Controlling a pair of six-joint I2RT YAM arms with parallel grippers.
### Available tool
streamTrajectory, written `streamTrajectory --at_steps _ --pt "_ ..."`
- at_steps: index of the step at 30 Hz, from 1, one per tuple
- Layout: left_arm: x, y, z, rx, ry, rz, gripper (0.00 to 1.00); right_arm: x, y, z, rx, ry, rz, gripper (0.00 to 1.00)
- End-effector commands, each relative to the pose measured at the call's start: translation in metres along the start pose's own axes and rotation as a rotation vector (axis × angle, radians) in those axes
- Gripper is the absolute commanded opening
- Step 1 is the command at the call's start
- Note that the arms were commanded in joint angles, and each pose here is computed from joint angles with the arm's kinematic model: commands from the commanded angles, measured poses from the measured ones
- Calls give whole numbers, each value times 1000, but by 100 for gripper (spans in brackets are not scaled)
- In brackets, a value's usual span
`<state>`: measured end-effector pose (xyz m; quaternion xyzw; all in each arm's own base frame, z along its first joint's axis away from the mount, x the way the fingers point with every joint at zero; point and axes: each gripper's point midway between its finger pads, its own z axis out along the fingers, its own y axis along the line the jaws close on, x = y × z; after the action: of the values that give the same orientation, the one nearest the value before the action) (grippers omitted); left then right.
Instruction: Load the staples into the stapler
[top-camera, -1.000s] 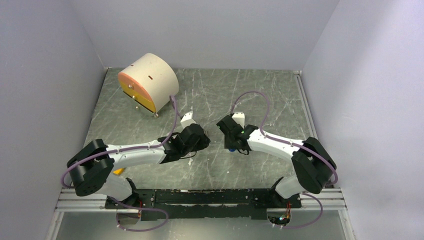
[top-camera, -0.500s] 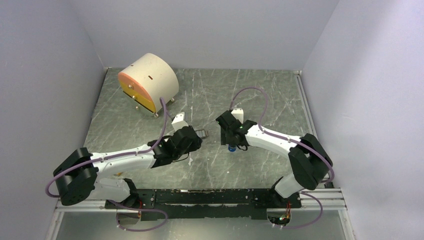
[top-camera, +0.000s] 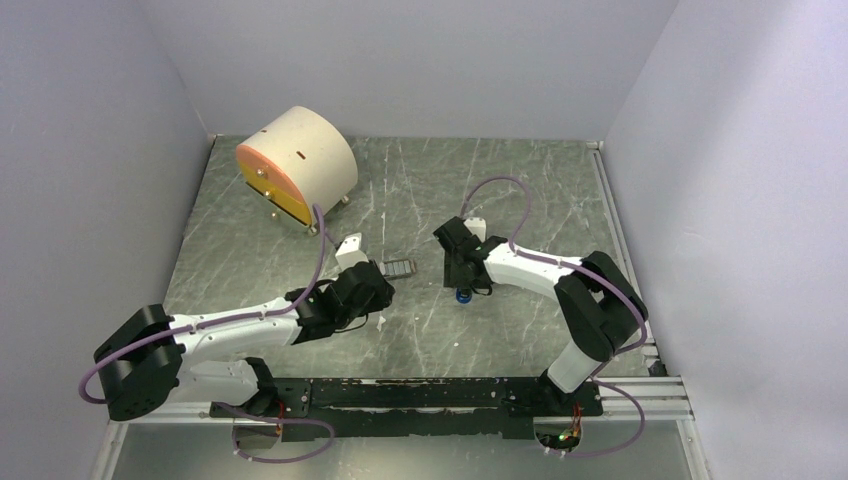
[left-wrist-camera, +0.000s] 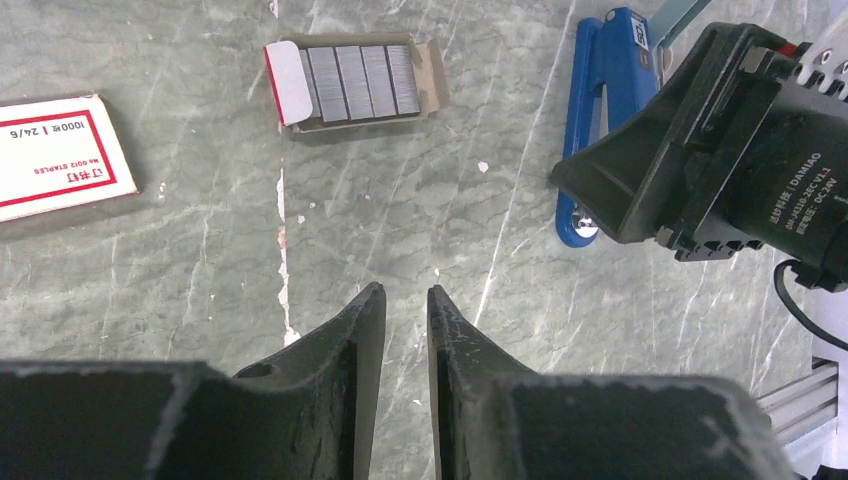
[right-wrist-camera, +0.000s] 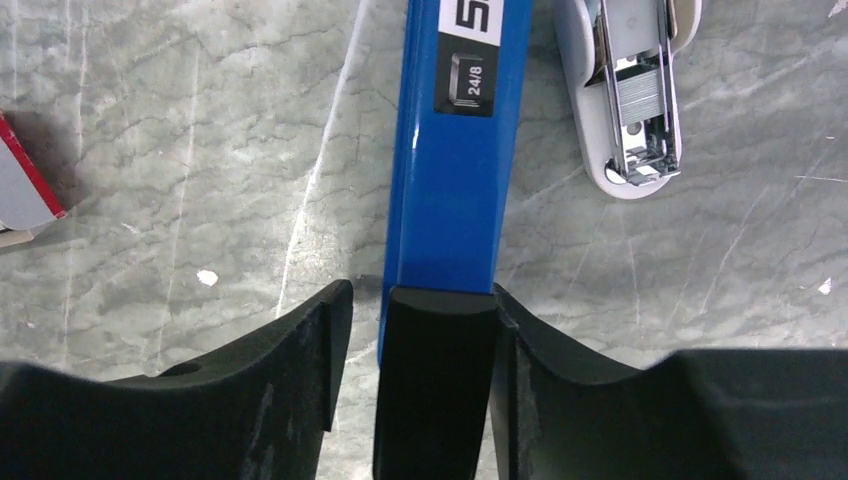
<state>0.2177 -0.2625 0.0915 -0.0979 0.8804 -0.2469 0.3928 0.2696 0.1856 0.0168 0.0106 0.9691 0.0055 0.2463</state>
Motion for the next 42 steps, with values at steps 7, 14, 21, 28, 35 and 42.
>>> streamTrajectory --at_steps 7,14,21,28,35,42 --pt "-1 -16 4 61 -4 8 29 -1 10 15 -45 23 2 35" --pt "6 -14 5 61 22 -3 30 -42 43 26 -101 -58 -29 32" --pt "3 -8 -2 45 14 -8 31 -73 72 45 -132 -106 -63 34" --pt "3 -13 -6 72 30 17 42 -103 86 33 -173 -158 -87 58" --pt "4 -23 -6 122 38 22 49 -144 57 -13 -161 -265 -85 69" --pt "9 -26 -4 146 53 17 51 -161 -3 -36 -56 -296 -67 76"
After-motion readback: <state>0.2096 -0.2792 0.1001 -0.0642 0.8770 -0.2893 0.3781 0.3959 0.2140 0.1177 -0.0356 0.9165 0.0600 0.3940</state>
